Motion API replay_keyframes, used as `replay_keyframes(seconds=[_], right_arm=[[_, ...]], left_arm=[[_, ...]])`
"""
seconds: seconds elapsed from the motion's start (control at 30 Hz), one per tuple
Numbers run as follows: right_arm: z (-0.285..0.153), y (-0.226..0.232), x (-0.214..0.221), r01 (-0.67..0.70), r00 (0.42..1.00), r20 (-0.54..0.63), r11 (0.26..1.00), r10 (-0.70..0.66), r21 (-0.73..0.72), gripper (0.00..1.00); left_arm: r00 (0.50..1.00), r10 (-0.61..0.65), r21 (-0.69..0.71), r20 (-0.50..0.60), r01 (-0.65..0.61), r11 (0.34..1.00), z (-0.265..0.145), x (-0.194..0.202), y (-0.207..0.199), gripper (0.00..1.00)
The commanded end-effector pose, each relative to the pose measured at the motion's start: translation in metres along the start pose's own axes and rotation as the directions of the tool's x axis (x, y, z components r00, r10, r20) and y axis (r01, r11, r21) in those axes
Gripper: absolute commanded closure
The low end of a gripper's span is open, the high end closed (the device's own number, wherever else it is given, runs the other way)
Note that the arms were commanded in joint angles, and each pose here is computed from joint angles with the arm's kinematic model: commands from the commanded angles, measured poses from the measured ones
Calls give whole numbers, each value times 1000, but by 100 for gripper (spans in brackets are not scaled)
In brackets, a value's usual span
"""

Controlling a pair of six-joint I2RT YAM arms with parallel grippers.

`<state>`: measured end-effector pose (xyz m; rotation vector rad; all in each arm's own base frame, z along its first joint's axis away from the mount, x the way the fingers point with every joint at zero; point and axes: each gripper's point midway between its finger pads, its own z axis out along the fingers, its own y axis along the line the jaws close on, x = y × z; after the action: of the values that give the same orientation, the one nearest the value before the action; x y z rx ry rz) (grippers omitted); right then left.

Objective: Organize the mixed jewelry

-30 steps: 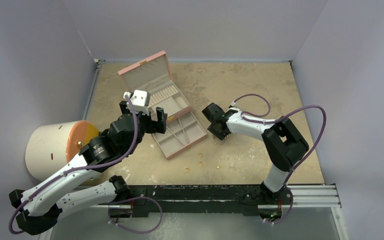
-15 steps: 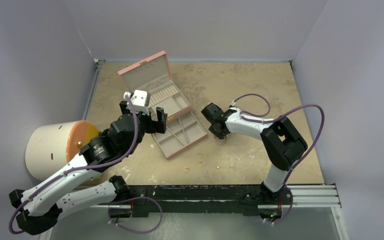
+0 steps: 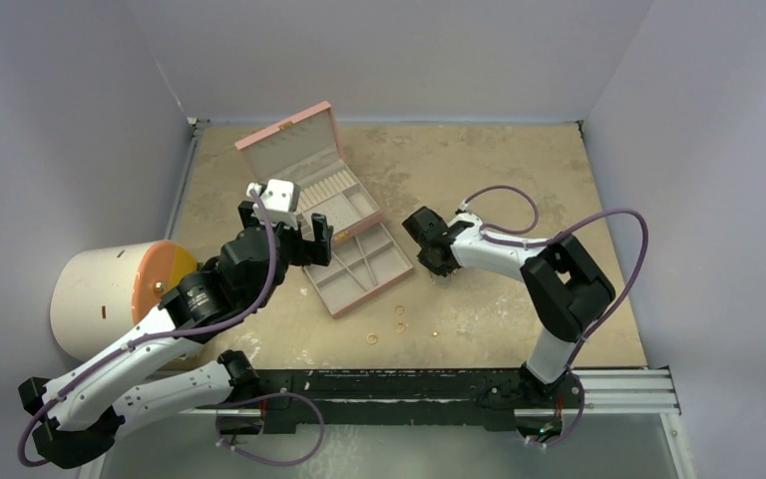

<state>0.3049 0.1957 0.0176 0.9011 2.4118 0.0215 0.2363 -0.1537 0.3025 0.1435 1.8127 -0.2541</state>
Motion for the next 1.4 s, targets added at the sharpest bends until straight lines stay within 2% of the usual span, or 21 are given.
replay_keyframes(seconds=[0.0, 0.43, 0.87, 1.13, 1.37], right_arm=[[-1, -12, 1, 47, 999, 6, 999, -47, 11, 100], [-19, -2, 0, 173, 985, -3, 978, -174, -121, 100], [-48, 13, -7, 301, 953, 40, 918, -301, -257, 100], [-78, 37, -15, 431, 900, 124, 815, -417, -387, 100], [-107, 67, -1, 505, 854, 171, 707, -491, -496, 100]], left_arm=[[999, -17, -9, 28, 17, 1000, 1, -5, 0, 6], [999, -18, -17, 35, 19, 1000, 0, -8, 3, 6], [999, -20, -17, 40, 21, 1000, -2, -9, 3, 6], [999, -23, -16, 46, 24, 1000, -3, -11, 4, 6], [997, -34, -28, 69, 36, 999, -8, -16, 10, 6]])
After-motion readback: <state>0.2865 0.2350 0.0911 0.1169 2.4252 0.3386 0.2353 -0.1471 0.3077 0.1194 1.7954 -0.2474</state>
